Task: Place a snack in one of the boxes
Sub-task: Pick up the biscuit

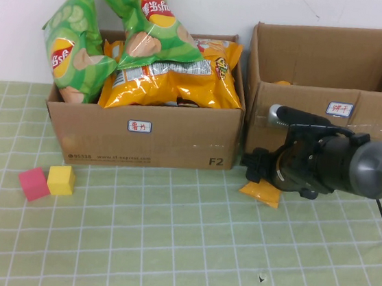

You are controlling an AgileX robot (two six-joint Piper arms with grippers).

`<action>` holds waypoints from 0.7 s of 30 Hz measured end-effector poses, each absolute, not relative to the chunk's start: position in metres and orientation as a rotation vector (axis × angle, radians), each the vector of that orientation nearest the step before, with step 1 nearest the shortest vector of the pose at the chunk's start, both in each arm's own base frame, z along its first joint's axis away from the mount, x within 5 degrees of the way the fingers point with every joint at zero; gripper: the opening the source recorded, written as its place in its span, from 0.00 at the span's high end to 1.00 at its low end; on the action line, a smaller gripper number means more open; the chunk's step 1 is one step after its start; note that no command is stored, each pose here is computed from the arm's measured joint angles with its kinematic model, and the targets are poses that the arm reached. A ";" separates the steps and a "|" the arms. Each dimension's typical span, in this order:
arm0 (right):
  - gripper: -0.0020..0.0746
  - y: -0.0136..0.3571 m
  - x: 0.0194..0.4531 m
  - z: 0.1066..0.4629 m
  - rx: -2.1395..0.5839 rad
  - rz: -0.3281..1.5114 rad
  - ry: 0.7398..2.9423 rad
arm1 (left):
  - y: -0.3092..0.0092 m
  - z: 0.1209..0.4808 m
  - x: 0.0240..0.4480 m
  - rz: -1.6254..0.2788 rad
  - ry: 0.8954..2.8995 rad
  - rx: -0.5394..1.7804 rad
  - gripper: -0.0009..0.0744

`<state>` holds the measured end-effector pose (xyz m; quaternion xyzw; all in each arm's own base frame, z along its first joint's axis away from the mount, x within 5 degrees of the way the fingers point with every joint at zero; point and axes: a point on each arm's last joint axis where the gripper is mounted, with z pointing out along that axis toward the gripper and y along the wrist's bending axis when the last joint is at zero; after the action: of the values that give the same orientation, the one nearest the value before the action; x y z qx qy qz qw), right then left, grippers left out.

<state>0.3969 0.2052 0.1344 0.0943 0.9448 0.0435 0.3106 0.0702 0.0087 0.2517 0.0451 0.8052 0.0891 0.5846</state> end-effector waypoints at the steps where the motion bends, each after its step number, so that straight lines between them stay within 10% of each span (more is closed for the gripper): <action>1: 0.19 0.205 0.397 0.134 0.249 0.115 2.495 | 0.009 0.252 0.070 0.208 1.879 0.105 0.99; 21: 0.27 0.210 0.393 0.124 0.115 0.078 2.545 | 0.009 0.252 0.070 0.208 1.879 0.105 0.99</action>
<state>0.3930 0.2103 0.1244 0.0432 0.9549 0.0292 0.2921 0.0702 0.0087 0.2517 0.0451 0.8052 0.0891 0.5846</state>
